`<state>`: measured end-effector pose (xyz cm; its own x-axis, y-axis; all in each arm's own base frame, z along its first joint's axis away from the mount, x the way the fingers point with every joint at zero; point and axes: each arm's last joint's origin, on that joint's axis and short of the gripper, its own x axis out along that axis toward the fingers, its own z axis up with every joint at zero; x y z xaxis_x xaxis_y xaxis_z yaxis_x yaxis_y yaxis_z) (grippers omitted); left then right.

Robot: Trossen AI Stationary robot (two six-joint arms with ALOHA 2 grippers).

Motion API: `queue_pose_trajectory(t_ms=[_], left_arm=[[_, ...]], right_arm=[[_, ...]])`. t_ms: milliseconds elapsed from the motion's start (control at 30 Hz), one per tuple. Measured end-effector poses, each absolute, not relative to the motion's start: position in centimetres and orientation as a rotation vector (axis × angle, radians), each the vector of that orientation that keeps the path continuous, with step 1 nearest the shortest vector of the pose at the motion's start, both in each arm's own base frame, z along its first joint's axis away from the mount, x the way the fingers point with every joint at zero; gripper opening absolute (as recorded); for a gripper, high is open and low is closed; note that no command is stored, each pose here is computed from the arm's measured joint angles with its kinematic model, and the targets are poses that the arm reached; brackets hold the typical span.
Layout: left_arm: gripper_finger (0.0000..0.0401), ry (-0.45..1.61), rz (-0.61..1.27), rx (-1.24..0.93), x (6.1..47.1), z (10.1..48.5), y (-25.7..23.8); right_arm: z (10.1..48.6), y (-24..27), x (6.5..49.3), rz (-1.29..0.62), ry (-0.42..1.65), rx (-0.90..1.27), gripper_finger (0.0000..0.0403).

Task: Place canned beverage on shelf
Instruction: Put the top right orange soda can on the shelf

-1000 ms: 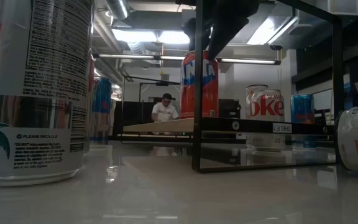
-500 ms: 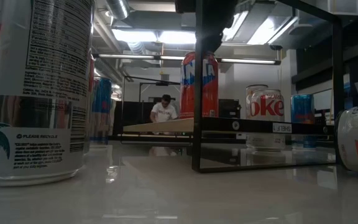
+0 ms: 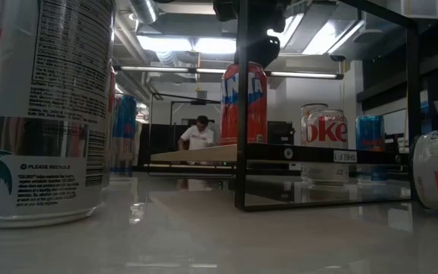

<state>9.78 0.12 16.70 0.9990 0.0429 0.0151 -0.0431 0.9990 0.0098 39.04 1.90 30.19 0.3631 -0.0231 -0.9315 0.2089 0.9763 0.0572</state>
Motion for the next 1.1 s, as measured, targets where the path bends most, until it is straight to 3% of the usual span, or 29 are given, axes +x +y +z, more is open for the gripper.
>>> queue_pose_trajectory(t_ms=[567,1100], left_arm=[[0.0000,-0.015,0.043,0.010,9.8,16.7,0.1],[0.0000,-0.015,0.043,0.010,9.8,16.7,0.1]], right_arm=[[30.2,1.9,39.2,-0.315,1.151,0.429,0.0395],[28.1,2.0,40.0,-0.341,1.227,0.436,0.0394]])
